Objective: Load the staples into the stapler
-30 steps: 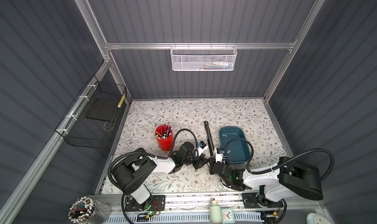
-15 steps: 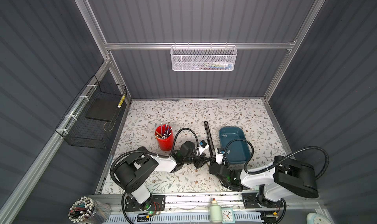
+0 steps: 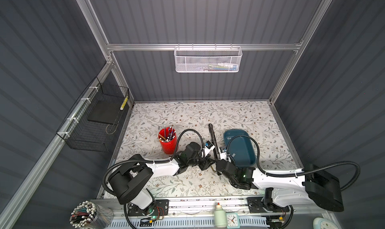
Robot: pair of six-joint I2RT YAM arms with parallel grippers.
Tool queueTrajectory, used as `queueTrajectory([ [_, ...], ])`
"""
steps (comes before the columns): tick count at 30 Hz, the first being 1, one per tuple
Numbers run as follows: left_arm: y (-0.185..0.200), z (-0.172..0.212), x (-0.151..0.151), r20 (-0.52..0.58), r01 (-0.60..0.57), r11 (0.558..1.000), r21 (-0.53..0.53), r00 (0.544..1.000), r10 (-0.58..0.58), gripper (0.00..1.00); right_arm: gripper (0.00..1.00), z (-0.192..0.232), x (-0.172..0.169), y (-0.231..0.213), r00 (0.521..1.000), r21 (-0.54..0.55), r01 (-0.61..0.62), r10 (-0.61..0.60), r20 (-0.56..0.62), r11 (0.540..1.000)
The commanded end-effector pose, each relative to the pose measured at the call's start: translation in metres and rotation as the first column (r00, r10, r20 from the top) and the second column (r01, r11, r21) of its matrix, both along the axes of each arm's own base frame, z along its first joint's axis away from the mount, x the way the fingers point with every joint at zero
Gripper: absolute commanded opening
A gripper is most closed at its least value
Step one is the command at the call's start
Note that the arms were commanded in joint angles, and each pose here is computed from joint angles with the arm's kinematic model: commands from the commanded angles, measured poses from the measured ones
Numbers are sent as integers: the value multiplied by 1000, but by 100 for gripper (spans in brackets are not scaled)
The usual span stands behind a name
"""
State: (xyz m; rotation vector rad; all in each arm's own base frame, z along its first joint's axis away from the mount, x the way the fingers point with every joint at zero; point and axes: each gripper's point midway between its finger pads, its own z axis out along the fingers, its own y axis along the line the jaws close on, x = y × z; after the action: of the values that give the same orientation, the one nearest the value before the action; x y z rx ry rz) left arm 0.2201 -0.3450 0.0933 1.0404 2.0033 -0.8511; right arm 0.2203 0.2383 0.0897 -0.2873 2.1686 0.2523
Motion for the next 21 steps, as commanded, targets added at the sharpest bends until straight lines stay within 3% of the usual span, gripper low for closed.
queueTrajectory([
  [1, 8, 22, 23, 70, -86, 996, 6, 994, 85, 51, 45, 18, 1, 7, 999, 32, -47, 46, 21, 998],
  [10, 33, 48, 53, 56, -228, 971, -75, 971, 233, 53, 56, 3, 7, -21, 999, 48, 31, -30, -14, 998],
  [21, 35, 43, 56, 40, -236, 968, -83, 970, 240, 54, 57, -14, 18, -4, 997, 35, 13, -10, -71, 999],
])
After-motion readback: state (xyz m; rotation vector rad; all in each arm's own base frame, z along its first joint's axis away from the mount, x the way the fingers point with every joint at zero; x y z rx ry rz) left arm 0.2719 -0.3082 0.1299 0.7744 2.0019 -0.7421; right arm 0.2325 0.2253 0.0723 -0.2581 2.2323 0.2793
